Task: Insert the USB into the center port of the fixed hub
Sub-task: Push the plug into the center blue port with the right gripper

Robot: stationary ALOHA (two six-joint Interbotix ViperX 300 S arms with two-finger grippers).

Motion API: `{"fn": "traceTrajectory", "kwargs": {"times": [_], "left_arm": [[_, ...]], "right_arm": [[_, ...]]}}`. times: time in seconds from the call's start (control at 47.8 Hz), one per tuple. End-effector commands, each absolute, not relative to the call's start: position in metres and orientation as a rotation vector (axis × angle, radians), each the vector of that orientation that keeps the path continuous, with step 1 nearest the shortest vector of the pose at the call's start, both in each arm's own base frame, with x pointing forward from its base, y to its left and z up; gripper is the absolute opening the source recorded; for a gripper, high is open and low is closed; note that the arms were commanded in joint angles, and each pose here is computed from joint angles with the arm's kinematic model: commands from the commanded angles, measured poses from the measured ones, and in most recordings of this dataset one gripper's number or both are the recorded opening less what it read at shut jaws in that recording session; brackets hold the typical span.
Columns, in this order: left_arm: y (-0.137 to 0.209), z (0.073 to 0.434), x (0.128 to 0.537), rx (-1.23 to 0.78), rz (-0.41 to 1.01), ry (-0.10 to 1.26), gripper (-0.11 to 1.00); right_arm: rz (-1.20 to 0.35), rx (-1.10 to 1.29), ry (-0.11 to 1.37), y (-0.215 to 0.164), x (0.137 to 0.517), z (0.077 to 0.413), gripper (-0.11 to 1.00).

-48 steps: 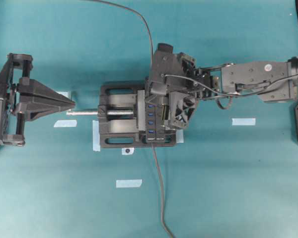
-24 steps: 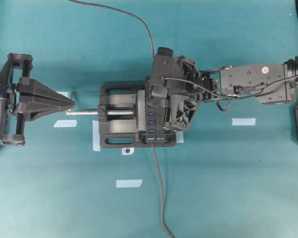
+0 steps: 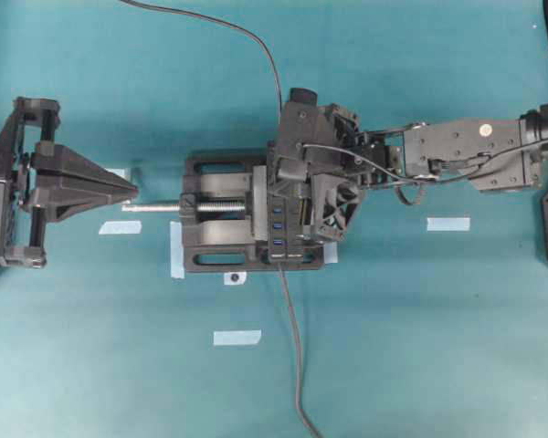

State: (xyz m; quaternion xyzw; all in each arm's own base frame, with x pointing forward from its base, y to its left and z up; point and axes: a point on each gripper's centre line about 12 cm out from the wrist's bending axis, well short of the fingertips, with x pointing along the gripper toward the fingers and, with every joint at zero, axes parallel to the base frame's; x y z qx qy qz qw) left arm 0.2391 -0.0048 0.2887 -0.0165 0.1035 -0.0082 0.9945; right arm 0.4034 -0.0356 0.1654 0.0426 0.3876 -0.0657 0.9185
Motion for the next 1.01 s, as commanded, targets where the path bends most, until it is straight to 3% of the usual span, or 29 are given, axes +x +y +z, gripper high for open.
{"fn": "traceTrajectory", "kwargs": {"times": [0.0,0.984], "left_arm": [[-0.0045,0.2954,0.2402,-0.035,-0.015,0.186,0.00],[-0.0041,0.2954,0.2402,-0.035,-0.014,0.186,0.00]], "right_arm": [[-0.135,0.098,0.772,-0.0343,0.4052,0.1724,0.07],[-0.130,0.116,0.790,-0.0294,0.4041,0.1663,0.07]]}}
